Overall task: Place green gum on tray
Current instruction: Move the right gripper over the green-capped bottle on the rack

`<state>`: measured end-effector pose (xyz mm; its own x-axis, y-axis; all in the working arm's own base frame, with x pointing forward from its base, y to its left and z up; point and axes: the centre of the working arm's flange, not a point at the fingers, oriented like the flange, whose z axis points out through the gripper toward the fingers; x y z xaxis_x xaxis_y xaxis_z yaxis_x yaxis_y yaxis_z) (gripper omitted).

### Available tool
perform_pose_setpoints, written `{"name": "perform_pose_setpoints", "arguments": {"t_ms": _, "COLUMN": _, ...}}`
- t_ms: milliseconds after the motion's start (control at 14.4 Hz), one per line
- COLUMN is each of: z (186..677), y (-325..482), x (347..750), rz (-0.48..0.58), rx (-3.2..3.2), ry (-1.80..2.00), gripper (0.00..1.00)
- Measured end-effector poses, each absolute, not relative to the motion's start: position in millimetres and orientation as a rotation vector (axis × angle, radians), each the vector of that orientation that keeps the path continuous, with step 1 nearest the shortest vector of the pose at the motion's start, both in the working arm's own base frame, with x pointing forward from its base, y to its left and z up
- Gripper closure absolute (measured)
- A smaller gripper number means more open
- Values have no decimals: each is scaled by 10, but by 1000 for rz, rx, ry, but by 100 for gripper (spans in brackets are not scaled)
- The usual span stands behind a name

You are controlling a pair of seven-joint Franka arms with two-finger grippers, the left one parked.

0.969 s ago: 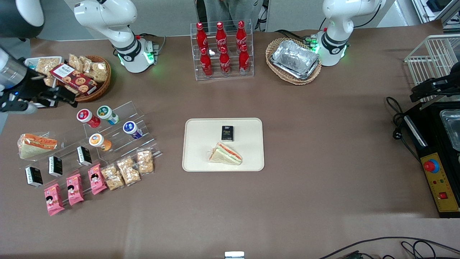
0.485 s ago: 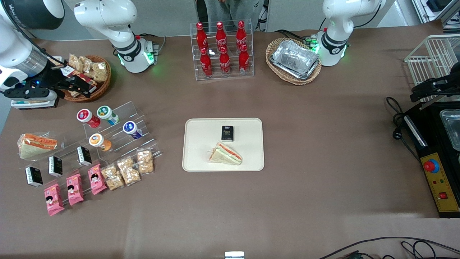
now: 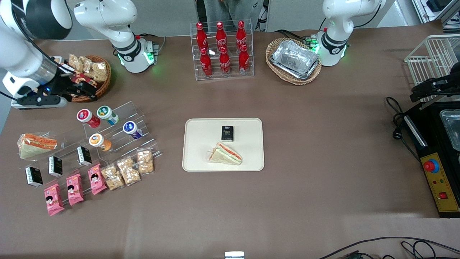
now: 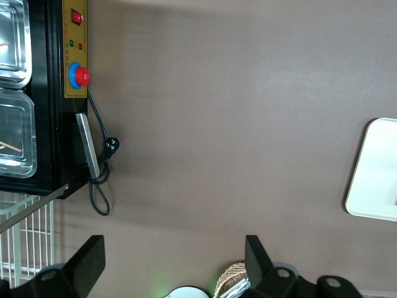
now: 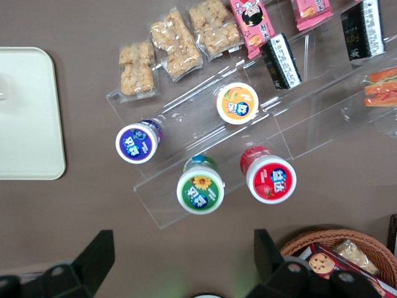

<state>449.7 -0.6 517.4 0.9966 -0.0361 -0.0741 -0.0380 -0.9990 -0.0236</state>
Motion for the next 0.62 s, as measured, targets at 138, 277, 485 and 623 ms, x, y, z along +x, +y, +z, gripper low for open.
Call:
{"name": "perform_pose_setpoints", "arguments": {"t_ms": 138, "z": 4961, "y": 0, "x": 4540, "rz": 122, "rx": -3115, "ry": 58, "gripper": 0}}
{"name": "perform_pose_setpoints", "arguments": {"t_ms": 277, "z": 4757, "y": 2, "x": 4529, "rz": 121, "rx": -3115, "ry": 60, "gripper": 0}}
{"name": "perform_pose_setpoints", "arguments": {"t_ms": 485, "z": 4530, "y": 4, "x": 4488, "rz": 108, "rx": -3116, "ry": 61, "gripper": 0}}
{"name": "perform_pose_setpoints", "arguments": {"t_ms": 623, "z": 4384, "y": 5, "x": 4459, "rz": 91, "rx": -3116, "ry": 62, "gripper": 0}}
